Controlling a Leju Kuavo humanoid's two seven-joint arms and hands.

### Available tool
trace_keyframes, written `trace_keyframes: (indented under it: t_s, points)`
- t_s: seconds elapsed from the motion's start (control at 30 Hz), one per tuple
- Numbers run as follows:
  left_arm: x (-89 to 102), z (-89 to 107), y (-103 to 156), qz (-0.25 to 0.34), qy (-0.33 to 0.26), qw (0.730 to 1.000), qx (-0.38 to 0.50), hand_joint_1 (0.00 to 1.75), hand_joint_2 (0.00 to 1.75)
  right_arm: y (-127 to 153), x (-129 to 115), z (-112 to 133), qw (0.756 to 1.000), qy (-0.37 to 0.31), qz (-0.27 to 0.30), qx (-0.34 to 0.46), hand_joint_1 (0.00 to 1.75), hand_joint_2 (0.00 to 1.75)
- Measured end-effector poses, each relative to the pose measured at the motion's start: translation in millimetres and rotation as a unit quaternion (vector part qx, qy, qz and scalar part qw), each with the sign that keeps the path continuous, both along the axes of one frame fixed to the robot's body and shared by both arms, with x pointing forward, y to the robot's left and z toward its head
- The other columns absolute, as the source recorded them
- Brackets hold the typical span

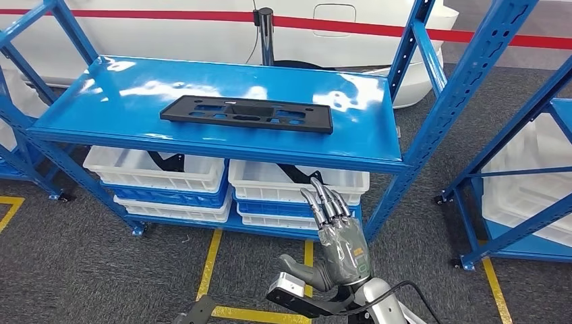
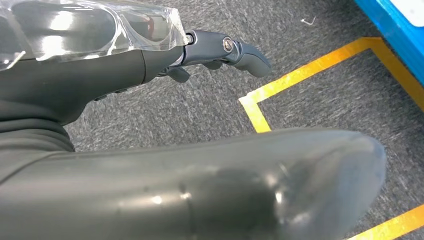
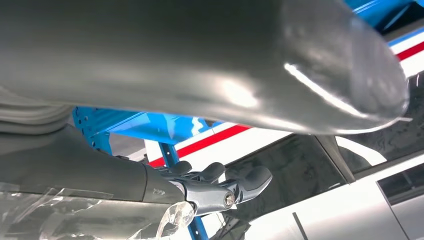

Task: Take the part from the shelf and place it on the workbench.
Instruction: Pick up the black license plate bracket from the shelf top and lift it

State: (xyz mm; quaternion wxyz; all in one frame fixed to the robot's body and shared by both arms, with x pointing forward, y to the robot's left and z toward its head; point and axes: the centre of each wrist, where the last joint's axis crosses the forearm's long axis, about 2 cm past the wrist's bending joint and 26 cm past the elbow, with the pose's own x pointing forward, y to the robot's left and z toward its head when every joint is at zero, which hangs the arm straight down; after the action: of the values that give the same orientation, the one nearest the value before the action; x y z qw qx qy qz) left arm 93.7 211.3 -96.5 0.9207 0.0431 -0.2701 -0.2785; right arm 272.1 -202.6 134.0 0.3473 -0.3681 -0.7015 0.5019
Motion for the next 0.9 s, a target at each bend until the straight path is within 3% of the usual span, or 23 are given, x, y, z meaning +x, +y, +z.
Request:
trace_keyframes:
  t_s: [0.9]
  points:
    - [0.0,0.7,-4.5,-0.004,-0.001,1.0,-0.002,0.0,0.0,0.8,2.9,0.7,1.0,0.009,0.001,0.002,0.0,0.0]
